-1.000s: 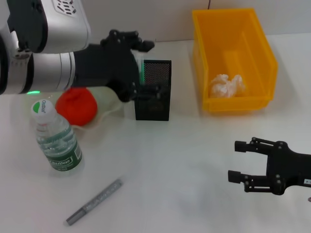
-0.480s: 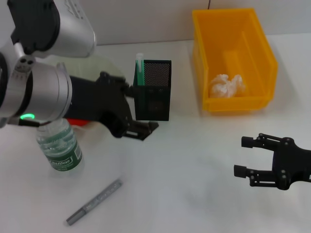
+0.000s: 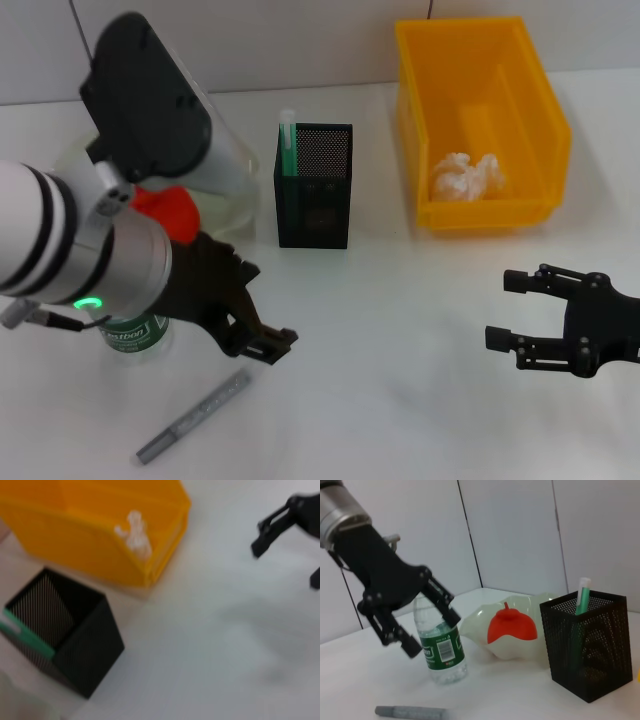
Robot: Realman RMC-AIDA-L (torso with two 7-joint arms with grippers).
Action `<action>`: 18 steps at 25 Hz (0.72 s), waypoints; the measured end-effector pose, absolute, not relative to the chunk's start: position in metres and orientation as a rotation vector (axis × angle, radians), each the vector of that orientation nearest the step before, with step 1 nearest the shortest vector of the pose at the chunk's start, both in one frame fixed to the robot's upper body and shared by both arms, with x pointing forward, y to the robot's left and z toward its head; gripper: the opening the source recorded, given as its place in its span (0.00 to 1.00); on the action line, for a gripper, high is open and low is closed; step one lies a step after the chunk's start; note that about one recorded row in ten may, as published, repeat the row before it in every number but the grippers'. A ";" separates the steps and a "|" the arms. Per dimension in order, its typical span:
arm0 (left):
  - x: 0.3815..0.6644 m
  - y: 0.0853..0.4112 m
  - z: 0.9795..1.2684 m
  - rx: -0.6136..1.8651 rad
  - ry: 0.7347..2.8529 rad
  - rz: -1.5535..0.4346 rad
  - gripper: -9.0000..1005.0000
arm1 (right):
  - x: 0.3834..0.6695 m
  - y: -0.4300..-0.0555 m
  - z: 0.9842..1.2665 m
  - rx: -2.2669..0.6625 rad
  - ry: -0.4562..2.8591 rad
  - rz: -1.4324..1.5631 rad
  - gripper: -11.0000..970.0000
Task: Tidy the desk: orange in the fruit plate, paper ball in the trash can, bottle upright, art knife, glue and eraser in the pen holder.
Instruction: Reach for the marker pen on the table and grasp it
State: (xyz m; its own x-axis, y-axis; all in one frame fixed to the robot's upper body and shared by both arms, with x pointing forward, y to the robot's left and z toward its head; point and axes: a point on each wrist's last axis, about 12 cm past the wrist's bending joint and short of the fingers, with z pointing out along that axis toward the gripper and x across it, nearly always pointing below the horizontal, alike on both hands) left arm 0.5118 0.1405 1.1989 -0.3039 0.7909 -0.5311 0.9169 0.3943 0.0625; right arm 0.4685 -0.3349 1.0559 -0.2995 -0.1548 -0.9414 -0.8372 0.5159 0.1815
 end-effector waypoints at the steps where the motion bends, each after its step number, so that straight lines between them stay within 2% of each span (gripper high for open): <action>1: 0.511 0.138 1.194 1.452 2.214 -0.319 0.79 | 0.470 -0.334 1.056 -0.837 1.768 0.856 0.87; 18: 0.504 0.127 1.169 1.378 2.467 -0.227 0.79 | 0.476 -0.336 1.056 -0.843 1.764 0.805 0.87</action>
State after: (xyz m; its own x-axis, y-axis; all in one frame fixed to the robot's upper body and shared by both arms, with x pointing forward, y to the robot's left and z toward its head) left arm 0.5043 0.1269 1.1690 -0.4916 0.8023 -0.3386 0.8505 0.5258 0.0109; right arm 0.4757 -0.3356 1.0558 -0.2760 -0.1789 -0.9444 -0.8306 0.5388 0.1407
